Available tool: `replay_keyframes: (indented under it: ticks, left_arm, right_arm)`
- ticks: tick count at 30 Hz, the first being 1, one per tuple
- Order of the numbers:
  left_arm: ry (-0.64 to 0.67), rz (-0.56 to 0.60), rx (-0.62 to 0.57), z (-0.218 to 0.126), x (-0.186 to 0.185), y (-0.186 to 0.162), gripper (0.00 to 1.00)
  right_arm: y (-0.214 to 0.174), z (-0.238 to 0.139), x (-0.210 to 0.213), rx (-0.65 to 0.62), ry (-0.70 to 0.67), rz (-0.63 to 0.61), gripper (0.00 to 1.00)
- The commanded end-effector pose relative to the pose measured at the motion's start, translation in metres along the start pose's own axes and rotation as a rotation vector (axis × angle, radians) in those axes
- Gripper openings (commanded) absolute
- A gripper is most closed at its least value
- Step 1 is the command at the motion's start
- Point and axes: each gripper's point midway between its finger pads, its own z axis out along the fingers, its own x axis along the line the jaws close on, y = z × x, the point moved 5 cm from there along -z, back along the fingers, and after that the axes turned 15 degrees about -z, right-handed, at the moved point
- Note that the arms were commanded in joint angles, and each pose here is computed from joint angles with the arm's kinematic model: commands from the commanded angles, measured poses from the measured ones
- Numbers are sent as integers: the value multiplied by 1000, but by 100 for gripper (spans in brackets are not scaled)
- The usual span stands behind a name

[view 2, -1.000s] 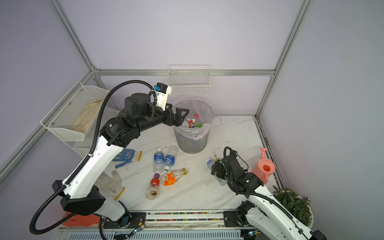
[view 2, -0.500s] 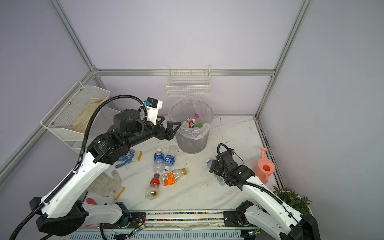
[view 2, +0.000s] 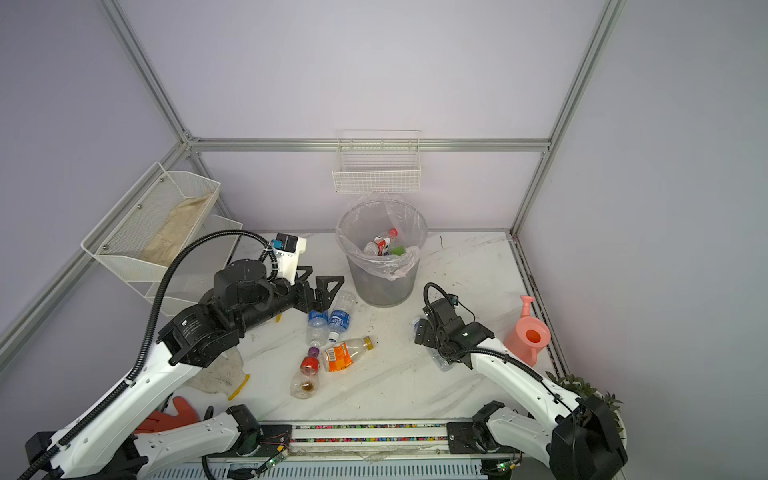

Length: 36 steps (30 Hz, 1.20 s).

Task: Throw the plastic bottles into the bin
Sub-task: 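Close the right gripper around the clear blue-cap water bottle while the left gripper draws back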

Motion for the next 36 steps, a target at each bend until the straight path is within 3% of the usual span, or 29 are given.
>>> replay_keyframes:
  ticks: [1,13,25,36]
  left_arm:
    - [5,-37,-21,-6,10,-10,100]
    - [60,-94,-4,-23,41,-44,100]
    - [87,-123,-19,-31,54,-54,100]
    - [102,-132,-22,-35,61,-60,100]
  right_arm:
    - [2,5,1,-5,-24,-25,95]
    - [-10,30,17,58,-89,-107,93]
    - [-45,57,67,148,-105,-264,87]
    - [-43,49,71,129,-92,-260,63]
